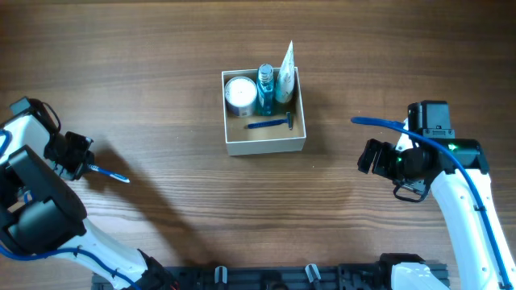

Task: Pack container
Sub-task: 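Carry the toothbrush over the box with the left gripper and release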

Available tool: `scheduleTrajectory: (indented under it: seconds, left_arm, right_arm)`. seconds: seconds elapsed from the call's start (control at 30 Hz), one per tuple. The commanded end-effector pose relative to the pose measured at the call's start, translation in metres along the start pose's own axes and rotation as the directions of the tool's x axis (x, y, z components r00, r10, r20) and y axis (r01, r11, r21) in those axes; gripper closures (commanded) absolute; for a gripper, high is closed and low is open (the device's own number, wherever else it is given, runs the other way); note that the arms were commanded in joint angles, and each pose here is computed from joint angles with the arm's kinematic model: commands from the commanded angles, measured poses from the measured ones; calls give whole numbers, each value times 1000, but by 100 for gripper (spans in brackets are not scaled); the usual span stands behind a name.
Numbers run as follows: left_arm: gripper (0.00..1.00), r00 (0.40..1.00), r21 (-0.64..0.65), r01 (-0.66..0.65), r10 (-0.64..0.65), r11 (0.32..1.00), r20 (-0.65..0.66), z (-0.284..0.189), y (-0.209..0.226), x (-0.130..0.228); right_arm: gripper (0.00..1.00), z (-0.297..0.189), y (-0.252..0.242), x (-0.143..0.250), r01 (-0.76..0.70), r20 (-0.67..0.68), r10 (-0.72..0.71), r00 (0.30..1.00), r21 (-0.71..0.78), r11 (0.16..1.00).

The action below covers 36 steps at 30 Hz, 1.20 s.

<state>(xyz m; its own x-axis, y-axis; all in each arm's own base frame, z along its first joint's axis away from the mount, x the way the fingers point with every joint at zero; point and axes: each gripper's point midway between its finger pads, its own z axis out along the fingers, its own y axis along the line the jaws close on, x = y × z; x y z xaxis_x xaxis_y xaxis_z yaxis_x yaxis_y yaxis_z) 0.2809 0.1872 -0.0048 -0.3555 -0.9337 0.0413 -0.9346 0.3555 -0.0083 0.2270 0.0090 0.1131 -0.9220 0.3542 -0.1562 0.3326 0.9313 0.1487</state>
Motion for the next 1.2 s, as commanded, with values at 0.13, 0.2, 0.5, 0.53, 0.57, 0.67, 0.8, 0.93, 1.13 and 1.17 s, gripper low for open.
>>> scheduleTrajectory:
  seconds: [0.13,0.2,0.5,0.53,0.57,0.67,0.8,0.93,1.13,1.17]
  left_arm:
    - [96,940,310,-333,287,890,185,-111,-88,36]
    - [96,822,324,-558,455,764,342,-156,-119,69]
    - [96,-57,11,-996,721,-89,691,-235,-190,249]
    - [96,-137,-20,-985,714,-170,687,-233,-192,267]
    - [96,-213,-49,-968,704,-246,678,-229,-193,284]
    - [96,-386,-109,-901,663,-420,641,-213,-196,323]
    - [96,-544,-155,-805,607,-573,580,-187,-199,356]
    - [96,-588,-191,-781,596,-595,547,-166,-213,366]
    - [96,-622,-223,-749,546,-623,561,-163,-225,379]
    - [96,-622,-227,-749,542,-623,566,-164,-226,380]
  right_arm:
    - [0,1,3,2,19,-11,-20,1000,-13,1000]
    - [0,1,3,2,20,-9,-20,1000,-14,1000]
    - [0,1,3,1,20,-9,-20,1000,-14,1000]
    - [0,1,3,1,20,-9,-20,1000,-13,1000]
    - [0,1,3,1,20,-9,-20,1000,-13,1000]
    - [0,1,3,1,20,-9,-20,1000,-14,1000]
    - [0,1,3,1,20,-9,-20,1000,-14,1000]
    - [0,1,3,1,20,-9,-21,1000,-14,1000]
    - [0,1,3,1,20,-9,-20,1000,-14,1000]
    - [0,1,3,1,21,-8,-21,1000,-13,1000]
